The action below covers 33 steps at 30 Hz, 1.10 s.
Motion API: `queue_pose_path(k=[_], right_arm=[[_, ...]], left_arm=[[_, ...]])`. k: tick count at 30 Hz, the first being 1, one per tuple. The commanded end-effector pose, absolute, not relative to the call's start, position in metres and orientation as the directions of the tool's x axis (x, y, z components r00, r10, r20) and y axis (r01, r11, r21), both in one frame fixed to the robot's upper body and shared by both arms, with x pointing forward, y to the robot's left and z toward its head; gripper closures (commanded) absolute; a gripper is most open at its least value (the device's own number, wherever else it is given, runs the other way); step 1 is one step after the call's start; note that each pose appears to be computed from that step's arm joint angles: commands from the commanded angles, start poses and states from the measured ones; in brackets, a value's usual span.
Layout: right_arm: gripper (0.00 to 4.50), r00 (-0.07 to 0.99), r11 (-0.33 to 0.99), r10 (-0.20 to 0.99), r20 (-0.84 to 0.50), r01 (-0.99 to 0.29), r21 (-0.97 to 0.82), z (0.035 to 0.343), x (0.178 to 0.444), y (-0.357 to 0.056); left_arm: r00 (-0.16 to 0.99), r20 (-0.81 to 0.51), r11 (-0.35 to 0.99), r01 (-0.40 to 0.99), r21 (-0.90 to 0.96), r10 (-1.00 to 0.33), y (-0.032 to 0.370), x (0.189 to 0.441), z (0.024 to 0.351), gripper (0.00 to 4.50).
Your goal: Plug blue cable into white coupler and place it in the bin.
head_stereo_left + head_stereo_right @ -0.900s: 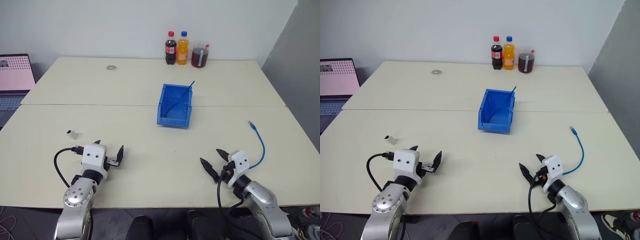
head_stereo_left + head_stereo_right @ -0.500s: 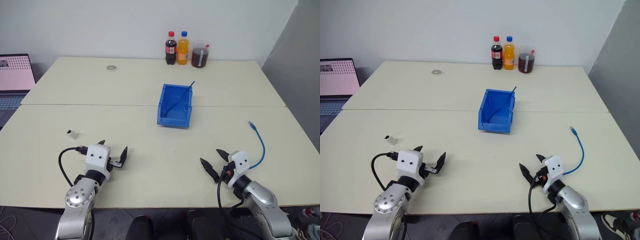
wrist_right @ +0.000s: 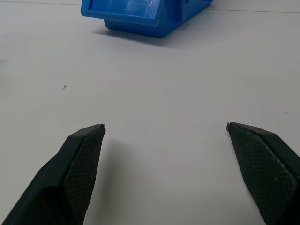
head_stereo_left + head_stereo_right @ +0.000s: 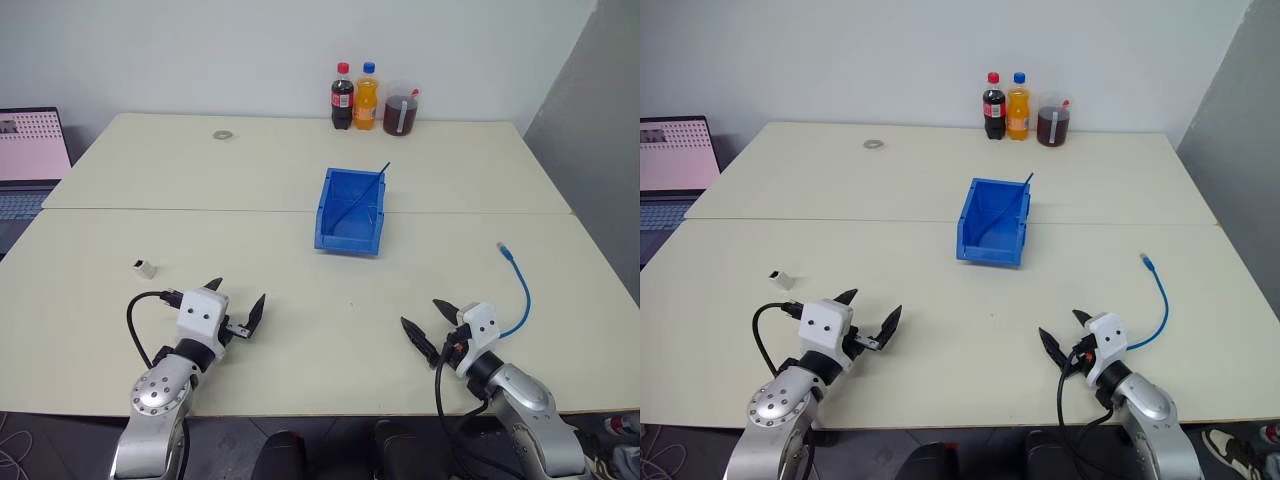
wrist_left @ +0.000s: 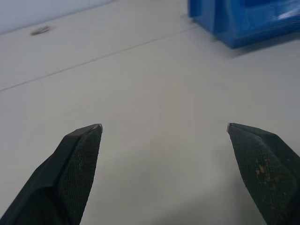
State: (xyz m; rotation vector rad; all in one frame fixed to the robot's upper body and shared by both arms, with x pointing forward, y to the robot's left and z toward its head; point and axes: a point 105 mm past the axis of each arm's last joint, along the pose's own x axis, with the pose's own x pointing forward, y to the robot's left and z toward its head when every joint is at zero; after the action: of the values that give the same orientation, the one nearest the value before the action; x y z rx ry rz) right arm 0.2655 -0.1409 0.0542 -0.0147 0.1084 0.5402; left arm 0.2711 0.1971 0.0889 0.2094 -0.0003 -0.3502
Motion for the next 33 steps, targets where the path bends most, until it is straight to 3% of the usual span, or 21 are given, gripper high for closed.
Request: queue_pose_path(k=[1,4,8,11,14,17,22,33], right_arm=[[0.1,0.852,0.852,0.521,-0.049,-0.522,-0.034,0.073,0.266,-0.141],[0.1,0.848,0.846,0.53,-0.017,-0.53,-0.054,0.084,0.266,-0.141],[0.1,0.873,0.873,0.486,0.046,-0.482,-0.08,0.107,0.266,-0.152],[0.1,0.925,0.927,0.371,0.082,-0.364,-0.086,0.126,0.27,-0.18],[0.1,0.96,0.961,0.269,0.072,-0.263,-0.088,0.138,0.274,-0.207],[0.1,0.99,0.983,0.141,-0.017,-0.142,-0.116,0.139,0.282,-0.242],[0.1,0.985,0.987,0.043,-0.166,-0.067,-0.145,0.132,0.294,-0.285],[0.1,0.884,0.997,0.006,-0.468,-0.043,-0.069,0.094,0.32,-0.323]], left_arm=[[0.89,0.01,0.878,0.448,0.168,-0.456,0.19,0.262,0.108,0.0],[0.836,0.002,0.822,0.539,0.185,-0.549,0.182,0.264,0.12,0.0],[0.782,-0.013,0.755,0.606,0.251,-0.624,0.163,0.286,0.144,0.0],[0.706,-0.073,0.666,0.693,0.276,-0.704,0.134,0.302,0.163,0.0],[0.567,-0.142,0.523,0.813,0.256,-0.811,0.107,0.299,0.174,0.0],[0.426,-0.222,0.378,0.898,0.226,-0.877,0.09,0.292,0.177,0.0],[0.269,-0.348,0.19,0.951,0.244,-0.898,0.08,0.281,0.172,0.0],[0.225,-0.361,0.11,0.943,0.314,-0.905,0.072,0.281,0.162,0.0]])
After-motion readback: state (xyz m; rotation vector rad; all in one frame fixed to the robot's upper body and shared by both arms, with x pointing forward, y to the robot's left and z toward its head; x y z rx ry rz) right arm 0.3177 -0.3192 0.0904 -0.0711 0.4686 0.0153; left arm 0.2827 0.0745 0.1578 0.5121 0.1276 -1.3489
